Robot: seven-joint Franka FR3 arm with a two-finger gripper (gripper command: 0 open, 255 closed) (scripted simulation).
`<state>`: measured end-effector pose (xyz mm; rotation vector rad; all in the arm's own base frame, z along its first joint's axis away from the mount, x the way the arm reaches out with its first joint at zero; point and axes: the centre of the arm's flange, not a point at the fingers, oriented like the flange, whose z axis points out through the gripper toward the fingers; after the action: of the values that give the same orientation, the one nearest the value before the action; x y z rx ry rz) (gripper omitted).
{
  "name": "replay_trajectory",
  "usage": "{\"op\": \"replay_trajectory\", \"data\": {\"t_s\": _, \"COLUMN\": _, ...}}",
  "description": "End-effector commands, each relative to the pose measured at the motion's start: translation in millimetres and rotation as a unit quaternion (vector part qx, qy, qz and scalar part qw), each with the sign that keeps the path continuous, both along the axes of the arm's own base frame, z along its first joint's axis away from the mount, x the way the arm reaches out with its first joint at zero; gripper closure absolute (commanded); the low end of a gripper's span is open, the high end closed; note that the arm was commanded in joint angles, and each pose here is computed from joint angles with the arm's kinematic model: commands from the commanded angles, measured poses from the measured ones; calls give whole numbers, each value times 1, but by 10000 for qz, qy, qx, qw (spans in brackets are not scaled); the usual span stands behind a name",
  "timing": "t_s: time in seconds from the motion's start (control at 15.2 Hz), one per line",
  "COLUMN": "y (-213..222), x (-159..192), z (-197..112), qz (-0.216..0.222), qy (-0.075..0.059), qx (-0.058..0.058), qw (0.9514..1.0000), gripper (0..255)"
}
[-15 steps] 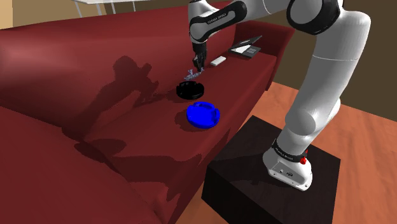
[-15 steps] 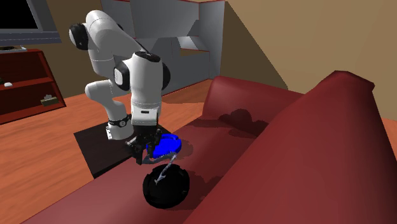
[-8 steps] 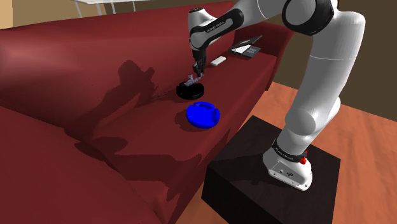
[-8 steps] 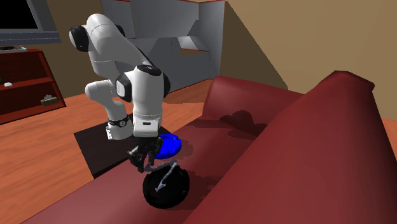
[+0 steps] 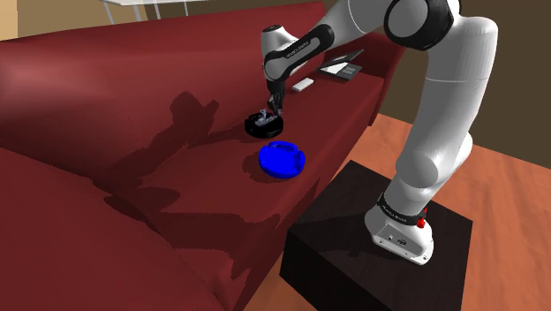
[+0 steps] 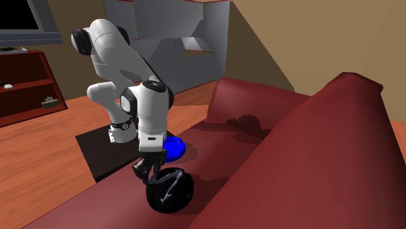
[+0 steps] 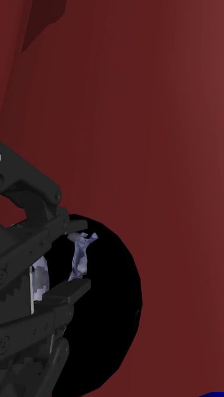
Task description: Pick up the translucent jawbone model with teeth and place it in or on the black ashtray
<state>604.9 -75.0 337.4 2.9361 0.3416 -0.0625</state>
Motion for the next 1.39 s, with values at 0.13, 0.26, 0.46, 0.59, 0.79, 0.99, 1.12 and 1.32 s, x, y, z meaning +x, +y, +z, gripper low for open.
{"op": "replay_trajectory", "data": {"t_s": 0.13, "y": 2, "x": 1, "z": -7, "qz": 3, "qy": -1, "qx": 1, "qw": 10000, "gripper": 255}}
{"op": "replay_trajectory", "data": {"t_s": 0.26, "y": 2, "x": 1, "z": -7, "qz": 3, "qy": -1, "qx": 1, "qw": 10000, "gripper": 255}}
{"op": "replay_trajectory", "data": {"t_s": 0.46, "y": 2, "x": 1, "z": -7, "qz": 3, "qy": -1, "qx": 1, "qw": 10000, "gripper": 255}}
{"op": "replay_trajectory", "data": {"t_s": 0.59, "y": 2, "x": 1, "z": -7, "qz": 3, "qy": -1, "qx": 1, "qw": 10000, "gripper": 0}}
{"op": "replay_trajectory", "data": {"t_s": 0.79, "y": 2, "x": 1, "z": -7, "qz": 3, "qy": -1, "qx": 1, "qw": 10000, "gripper": 0}}
{"op": "replay_trajectory", "data": {"t_s": 0.99, "y": 7, "x": 1, "z": 19, "qz": 3, "qy": -1, "qx": 1, "qw": 10000, "gripper": 0}}
{"op": "replay_trajectory", "data": {"t_s": 1.12, "y": 11, "x": 2, "z": 42, "qz": 3, "qy": -1, "qx": 1, "qw": 10000, "gripper": 0}}
{"op": "replay_trajectory", "data": {"t_s": 1.32, "y": 11, "x": 2, "z": 42, "qz": 3, "qy": -1, "qx": 2, "qw": 10000, "gripper": 0}}
